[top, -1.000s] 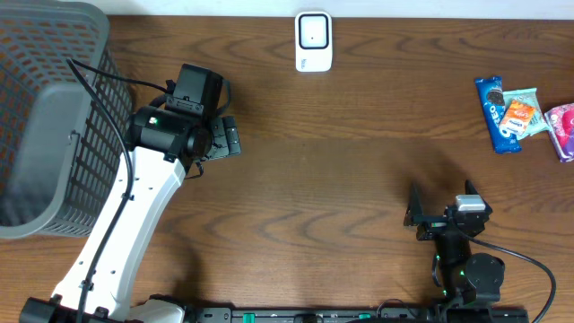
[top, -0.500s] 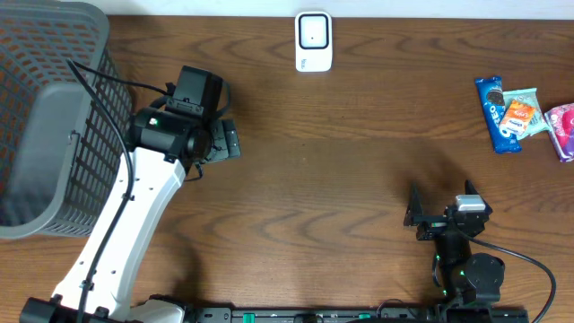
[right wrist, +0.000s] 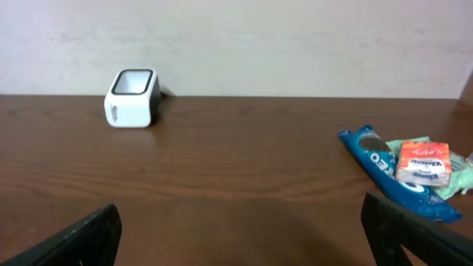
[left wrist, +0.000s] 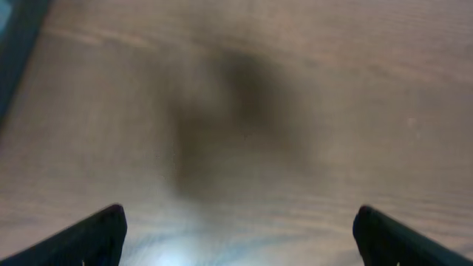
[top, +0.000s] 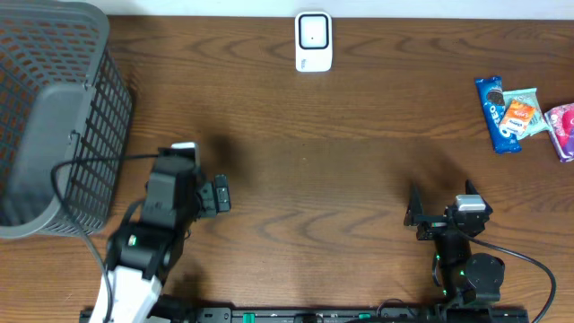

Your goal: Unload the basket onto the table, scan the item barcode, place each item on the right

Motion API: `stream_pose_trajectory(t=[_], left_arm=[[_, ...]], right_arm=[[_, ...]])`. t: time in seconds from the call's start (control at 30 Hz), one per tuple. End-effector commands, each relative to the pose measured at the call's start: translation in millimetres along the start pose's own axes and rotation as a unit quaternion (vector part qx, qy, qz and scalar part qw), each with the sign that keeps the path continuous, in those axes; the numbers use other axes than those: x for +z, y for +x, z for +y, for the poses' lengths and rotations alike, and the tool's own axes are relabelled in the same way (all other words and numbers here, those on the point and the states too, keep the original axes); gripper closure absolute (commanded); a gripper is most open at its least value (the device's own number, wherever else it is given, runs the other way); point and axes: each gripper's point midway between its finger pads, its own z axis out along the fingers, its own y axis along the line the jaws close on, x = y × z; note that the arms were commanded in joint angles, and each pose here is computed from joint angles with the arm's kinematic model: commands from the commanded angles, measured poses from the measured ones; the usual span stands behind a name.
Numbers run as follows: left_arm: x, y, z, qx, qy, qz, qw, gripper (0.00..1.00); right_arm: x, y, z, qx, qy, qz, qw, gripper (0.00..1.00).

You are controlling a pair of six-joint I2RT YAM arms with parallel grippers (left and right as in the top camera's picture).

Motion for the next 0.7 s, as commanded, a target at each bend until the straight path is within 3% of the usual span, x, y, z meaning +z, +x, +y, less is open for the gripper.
stream_pose_trajectory(t=[0.0, 0.37, 0.67], left_arm=[[-1.0, 11.9, 1.2, 0.019, 0.042, -0.042, 0.998, 0.02], [-3.3, 31.3, 28.5, -0.011, 0.044, -0.202, 0.978, 0.02], [-11.8, 8.8, 30.2, -0.01, 0.058, -0.337, 0.94, 0.02]], right_arm=[[-0.1, 1.0, -4.7, 0.008, 0.011, 0.0, 1.0, 0.01], [-0.1, 1.0, -4.7, 0.008, 0.011, 0.0, 1.0, 0.01], [-0.1, 1.0, -4.7, 0.008, 0.011, 0.0, 1.0, 0.01]])
